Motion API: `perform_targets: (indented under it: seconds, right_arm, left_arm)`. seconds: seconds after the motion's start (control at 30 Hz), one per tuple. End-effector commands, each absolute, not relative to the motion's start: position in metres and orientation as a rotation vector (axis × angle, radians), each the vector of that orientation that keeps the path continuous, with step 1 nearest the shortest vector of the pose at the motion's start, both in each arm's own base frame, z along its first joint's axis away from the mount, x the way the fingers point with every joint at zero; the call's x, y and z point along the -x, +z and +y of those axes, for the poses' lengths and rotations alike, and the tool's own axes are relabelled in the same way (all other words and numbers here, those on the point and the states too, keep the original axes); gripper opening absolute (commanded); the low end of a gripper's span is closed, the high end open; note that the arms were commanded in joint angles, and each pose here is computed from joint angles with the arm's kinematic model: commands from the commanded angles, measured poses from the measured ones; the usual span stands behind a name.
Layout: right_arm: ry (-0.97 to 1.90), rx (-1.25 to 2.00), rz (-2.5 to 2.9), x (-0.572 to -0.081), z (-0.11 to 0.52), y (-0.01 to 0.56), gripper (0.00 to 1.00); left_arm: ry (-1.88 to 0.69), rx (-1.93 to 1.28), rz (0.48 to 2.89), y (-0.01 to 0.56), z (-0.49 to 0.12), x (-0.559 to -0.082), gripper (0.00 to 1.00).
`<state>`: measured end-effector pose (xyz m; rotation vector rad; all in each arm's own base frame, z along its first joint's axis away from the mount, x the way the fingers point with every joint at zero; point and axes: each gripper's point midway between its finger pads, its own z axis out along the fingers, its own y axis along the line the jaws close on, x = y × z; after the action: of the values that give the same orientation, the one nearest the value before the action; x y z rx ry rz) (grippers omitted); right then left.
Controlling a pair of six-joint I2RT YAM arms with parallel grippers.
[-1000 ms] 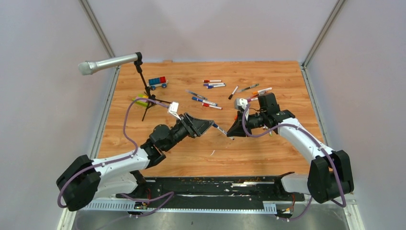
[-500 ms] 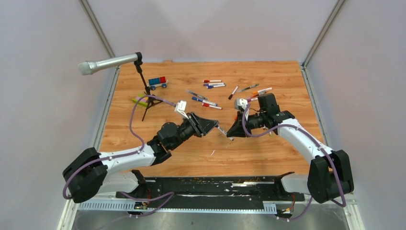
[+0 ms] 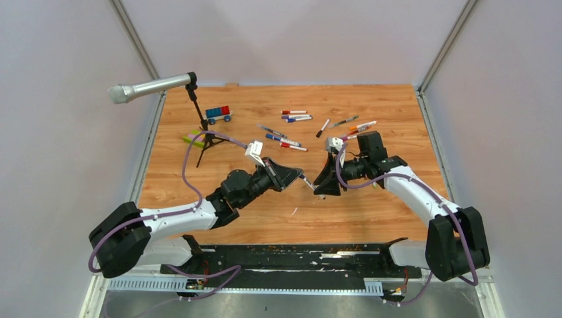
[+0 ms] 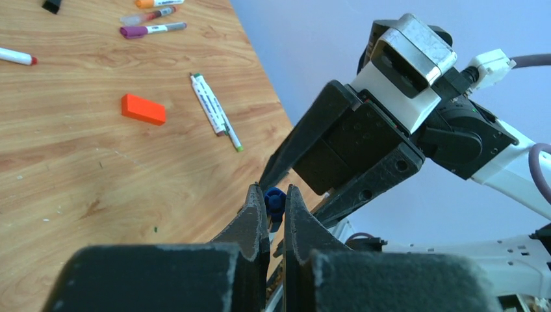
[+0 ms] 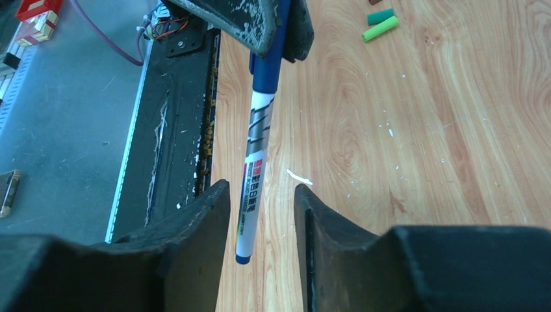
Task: Open the pen caps
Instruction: Open the pen cap from the pen.
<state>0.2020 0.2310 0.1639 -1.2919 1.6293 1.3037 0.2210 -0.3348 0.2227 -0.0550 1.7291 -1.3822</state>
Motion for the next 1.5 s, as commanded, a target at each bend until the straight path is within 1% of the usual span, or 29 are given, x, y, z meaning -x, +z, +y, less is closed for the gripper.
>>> perform_targets:
  seconds: [0.0,0.1,0.17,0.23,0.3,0.4,0.43,0.47,0.5,0.53,0.67,0.83,0.97,1.1,1.27,1.47]
  right_arm:
    - [1.351,1.286,1.530,-0.199,0.237,0.182,0.44]
    - [1.370,1.264,1.547,-0.199,0.237,0.182,0.47]
    - [1.375,1.253,1.555,-0.200,0.238,0.182,0.46]
    - [1.381,1.245,1.560,-0.200,0.238,0.182,0.44]
    - [1.387,1.235,1.570,-0.200,0.239,0.181,0.39]
    - [1.394,1.226,1.583,-0.201,0.239,0.179,0.29]
    - [1.399,1.223,1.589,-0.201,0.240,0.178,0.24]
    - [1.403,1.222,1.594,-0.200,0.240,0.177,0.17]
    - [1.405,1.223,1.596,-0.200,0.240,0.177,0.07]
    - [1.411,1.223,1.600,-0.200,0.241,0.176,0.00]
    - [1.410,1.231,1.629,-0.199,0.241,0.172,0.00]
    - [1.399,1.255,1.658,-0.200,0.240,0.164,0.00]
    - [1.398,1.275,1.660,-0.197,0.241,0.161,0.00]
    - [1.391,1.287,1.654,-0.196,0.241,0.161,0.00]
    - [1.345,1.300,1.656,-0.200,0.239,0.160,0.00]
    - [1.257,1.288,1.687,-0.212,0.231,0.157,0.00]
  left_arm:
    - [-1.407,-0.020,1.661,0.244,-0.348,-0.217,0.00]
    - [-1.408,-0.047,1.664,0.244,-0.356,-0.215,0.00]
    - [-1.412,-0.053,1.663,0.243,-0.359,-0.215,0.00]
    - [-1.410,-0.054,1.668,0.241,-0.361,-0.215,0.00]
    - [-1.403,-0.051,1.669,0.239,-0.362,-0.217,0.00]
    - [-1.388,-0.049,1.660,0.240,-0.362,-0.220,0.00]
    - [-1.381,-0.048,1.653,0.242,-0.361,-0.221,0.00]
    - [-1.374,-0.046,1.640,0.244,-0.360,-0.223,0.00]
    - [-1.364,-0.041,1.618,0.249,-0.358,-0.225,0.00]
    - [-1.353,-0.027,1.590,0.254,-0.354,-0.227,0.00]
    - [-1.214,0.068,1.442,0.284,-0.320,-0.245,0.00]
    - [-1.012,0.216,1.313,0.327,-0.259,-0.267,0.00]
    - [-0.934,0.320,1.249,0.347,-0.213,-0.279,0.00]
    - [-0.905,0.341,1.226,0.355,-0.191,-0.278,0.00]
    - [-0.904,0.298,1.295,0.337,-0.189,-0.269,0.00]
    - [-0.836,0.242,1.548,0.268,-0.190,-0.257,0.00]
